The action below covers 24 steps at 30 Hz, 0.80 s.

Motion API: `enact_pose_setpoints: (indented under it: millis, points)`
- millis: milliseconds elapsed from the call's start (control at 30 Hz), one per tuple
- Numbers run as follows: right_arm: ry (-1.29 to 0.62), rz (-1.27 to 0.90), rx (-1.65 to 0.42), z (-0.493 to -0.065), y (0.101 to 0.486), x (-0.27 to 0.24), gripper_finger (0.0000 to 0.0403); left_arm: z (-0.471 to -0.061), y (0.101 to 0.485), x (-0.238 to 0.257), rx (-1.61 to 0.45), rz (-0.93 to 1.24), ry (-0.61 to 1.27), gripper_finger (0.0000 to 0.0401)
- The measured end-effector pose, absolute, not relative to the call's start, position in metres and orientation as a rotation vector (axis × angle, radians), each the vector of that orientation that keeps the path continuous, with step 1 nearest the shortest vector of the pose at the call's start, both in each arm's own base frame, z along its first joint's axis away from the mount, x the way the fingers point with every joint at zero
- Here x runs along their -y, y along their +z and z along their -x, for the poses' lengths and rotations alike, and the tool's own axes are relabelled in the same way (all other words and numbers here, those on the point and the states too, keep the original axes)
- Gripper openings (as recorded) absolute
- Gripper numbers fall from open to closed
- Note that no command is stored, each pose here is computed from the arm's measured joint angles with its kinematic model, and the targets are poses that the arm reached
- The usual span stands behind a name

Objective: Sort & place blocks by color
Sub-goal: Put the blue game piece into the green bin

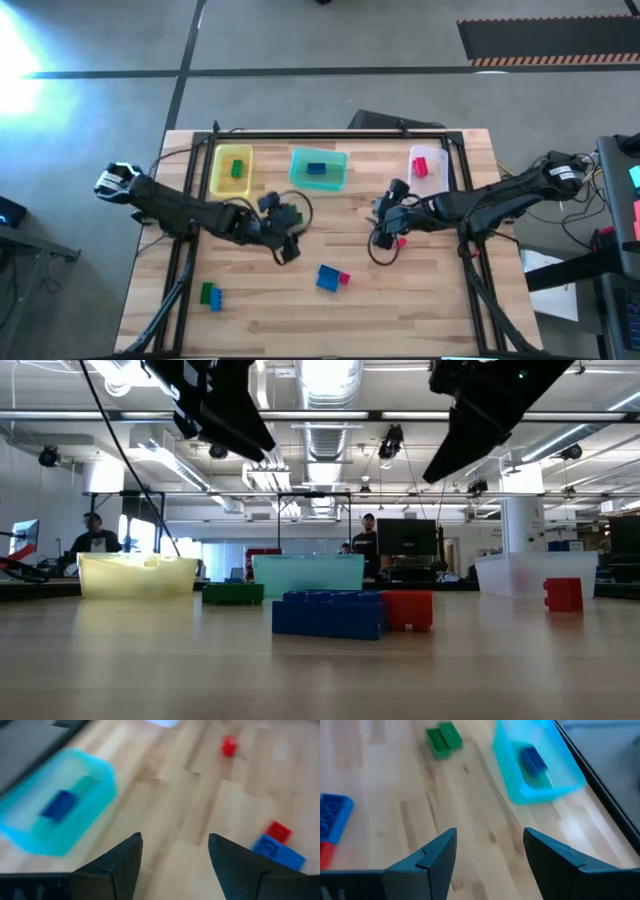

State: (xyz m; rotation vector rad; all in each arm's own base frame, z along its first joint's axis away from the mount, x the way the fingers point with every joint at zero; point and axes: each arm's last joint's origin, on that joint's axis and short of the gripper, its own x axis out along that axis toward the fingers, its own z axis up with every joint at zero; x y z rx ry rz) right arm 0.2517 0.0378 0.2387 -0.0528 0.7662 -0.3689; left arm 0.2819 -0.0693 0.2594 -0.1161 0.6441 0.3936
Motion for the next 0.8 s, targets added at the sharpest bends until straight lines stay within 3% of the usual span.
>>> enact_pose_setpoints:
  millis: [233, 533, 800]
  points:
    - [-0.274, 0.149, -0.678, -0.261, 0.243, -0.051, 0.0219, -0.312, 0.22, 0.099, -0.713, 0.126, 0.176, 0.0212]
    - [-0.243, 0.172, -0.653, -0.262, 0.246, -0.054, 0.0219, -0.352, 0.169, 0.118, -0.625, 0.051, -0.024, 0.0212]
    - [-0.18, 0.149, -0.661, -0.262, 0.245, -0.055, 0.0219, -0.361, 0.149, 0.121, -0.62, 0.049, -0.048, 0.0212]
